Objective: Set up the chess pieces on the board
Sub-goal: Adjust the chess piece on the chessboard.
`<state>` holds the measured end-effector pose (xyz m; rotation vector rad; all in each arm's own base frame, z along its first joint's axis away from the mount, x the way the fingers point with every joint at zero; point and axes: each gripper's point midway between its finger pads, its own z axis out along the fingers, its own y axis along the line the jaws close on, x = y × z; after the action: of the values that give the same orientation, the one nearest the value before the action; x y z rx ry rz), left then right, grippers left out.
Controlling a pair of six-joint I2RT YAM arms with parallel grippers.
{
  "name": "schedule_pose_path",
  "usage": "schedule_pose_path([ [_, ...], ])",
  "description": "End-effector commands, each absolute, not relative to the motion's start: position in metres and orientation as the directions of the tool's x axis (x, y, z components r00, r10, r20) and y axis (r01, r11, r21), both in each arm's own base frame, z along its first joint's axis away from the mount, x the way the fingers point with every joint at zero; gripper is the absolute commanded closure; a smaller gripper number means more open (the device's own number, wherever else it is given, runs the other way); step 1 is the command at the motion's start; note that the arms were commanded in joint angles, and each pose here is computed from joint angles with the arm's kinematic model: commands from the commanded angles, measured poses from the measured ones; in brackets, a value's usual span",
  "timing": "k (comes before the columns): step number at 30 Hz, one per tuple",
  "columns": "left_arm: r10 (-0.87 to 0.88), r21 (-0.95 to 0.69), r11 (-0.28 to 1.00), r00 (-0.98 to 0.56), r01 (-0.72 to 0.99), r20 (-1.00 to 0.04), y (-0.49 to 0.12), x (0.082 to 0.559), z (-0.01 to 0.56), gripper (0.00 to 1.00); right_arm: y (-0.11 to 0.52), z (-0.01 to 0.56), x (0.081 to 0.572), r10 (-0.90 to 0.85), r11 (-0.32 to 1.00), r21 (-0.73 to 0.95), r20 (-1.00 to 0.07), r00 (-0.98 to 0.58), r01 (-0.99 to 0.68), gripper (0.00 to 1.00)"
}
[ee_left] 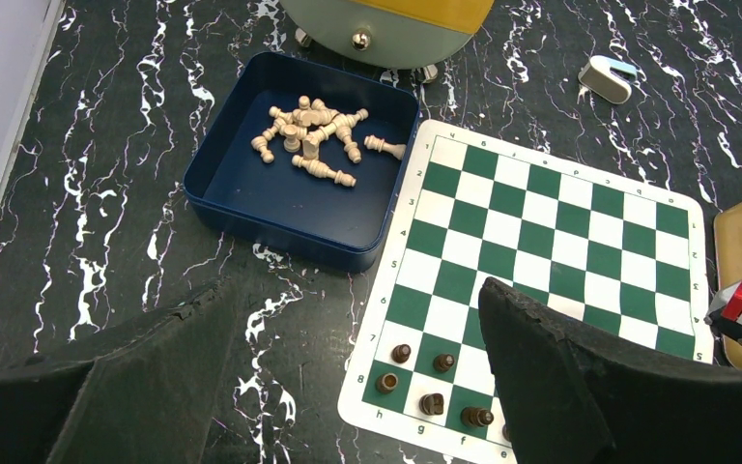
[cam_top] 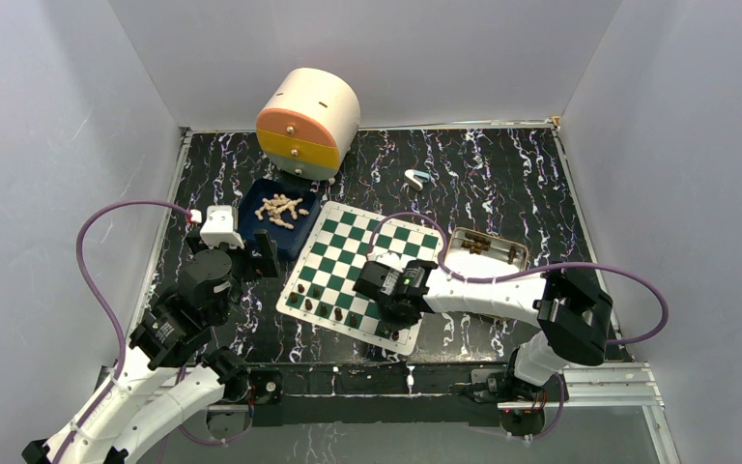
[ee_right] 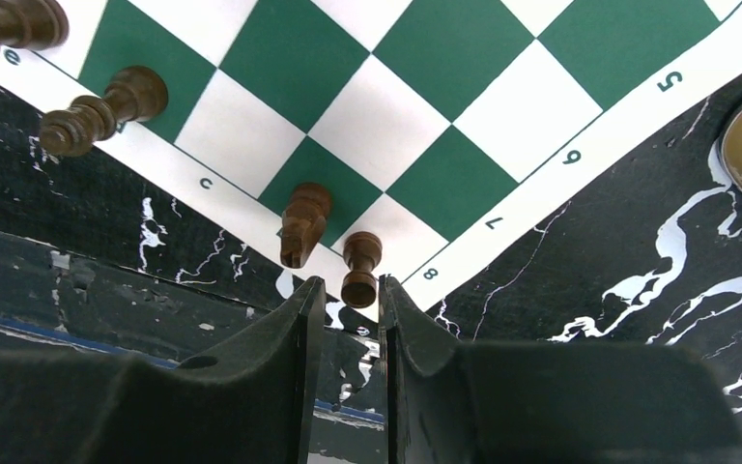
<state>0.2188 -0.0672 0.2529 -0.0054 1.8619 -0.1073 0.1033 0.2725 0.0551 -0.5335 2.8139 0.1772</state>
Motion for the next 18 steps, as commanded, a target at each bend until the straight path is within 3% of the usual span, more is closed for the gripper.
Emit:
schedule_pose_path([
  [1, -0.067, -0.078, 0.997, -0.279, 0.026, -0.958, -0.0634, 0.2196, 0.2536, 0.08, 0.2697, 0.0506, 0.1025, -0.354, 0.922, 0.058, -0.279, -0.893, -0.384, 0.65],
  [18, -0.065, -0.075, 0.997, -0.284, 0.023, -0.957, -0.0637, 0.2207, 0.2524, 0.08, 0.2628, 0.0459, 0.1015, -0.36, 0.924, 0.033, -0.268, -0.894, -0.382, 0.79],
])
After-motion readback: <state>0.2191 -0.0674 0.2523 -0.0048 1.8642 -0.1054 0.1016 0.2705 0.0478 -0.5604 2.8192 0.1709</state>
